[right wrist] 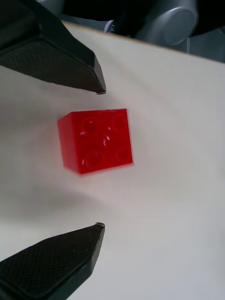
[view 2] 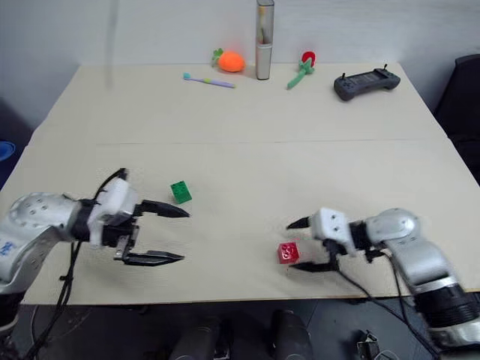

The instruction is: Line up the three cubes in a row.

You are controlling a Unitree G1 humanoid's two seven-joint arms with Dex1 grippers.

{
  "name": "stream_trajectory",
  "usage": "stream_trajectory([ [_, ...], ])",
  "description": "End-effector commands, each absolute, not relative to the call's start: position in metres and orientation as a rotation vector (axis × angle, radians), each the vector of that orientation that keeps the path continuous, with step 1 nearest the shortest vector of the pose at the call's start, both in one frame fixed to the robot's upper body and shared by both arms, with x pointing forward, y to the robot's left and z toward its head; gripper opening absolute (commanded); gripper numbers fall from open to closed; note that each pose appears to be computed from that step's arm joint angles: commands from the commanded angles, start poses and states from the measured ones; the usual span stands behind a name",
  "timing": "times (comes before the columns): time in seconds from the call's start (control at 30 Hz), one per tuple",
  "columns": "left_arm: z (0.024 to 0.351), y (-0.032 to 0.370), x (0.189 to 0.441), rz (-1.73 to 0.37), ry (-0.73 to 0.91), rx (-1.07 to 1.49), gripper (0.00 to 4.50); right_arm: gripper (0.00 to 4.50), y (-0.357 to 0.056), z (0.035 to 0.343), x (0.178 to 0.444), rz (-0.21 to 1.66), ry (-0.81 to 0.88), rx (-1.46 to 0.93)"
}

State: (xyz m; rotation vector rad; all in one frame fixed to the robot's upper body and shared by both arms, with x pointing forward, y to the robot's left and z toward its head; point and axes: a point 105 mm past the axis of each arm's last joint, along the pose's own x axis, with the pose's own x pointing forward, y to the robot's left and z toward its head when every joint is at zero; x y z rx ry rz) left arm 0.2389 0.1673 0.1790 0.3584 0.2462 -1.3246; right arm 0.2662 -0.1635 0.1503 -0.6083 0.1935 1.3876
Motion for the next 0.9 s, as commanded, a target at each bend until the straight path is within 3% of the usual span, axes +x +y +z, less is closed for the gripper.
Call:
stream_trajectory([
  [0.03,0.184,0.191,0.229,-1.170,0.231,0.376,4.50,4.48,-0.162,0.185,0.257,1.411,0.123,-0.555],
  [0.17,0.164,0.251,0.213,-0.844,0.313,0.321,4.50,4.48,-0.162,0.211,0.257,1.412,0.091,-0.484],
  [0.33,0.155,0.289,0.185,-0.659,0.372,0.299,4.50,4.48,-0.160,0.211,0.261,1.413,0.087,-0.485],
  [0.47,0.155,0.296,0.182,-0.635,0.378,0.329,4.50,4.48,-0.154,0.211,0.263,1.423,0.070,-0.489],
  [0.67,0.173,0.265,0.221,-0.785,0.311,0.403,4.50,4.48,-0.148,0.215,0.264,1.433,0.046,-0.491],
  [0.9,0.194,0.219,0.303,-0.907,0.257,0.550,4.50,4.48,-0.143,0.214,0.256,1.424,0.031,-0.460],
])
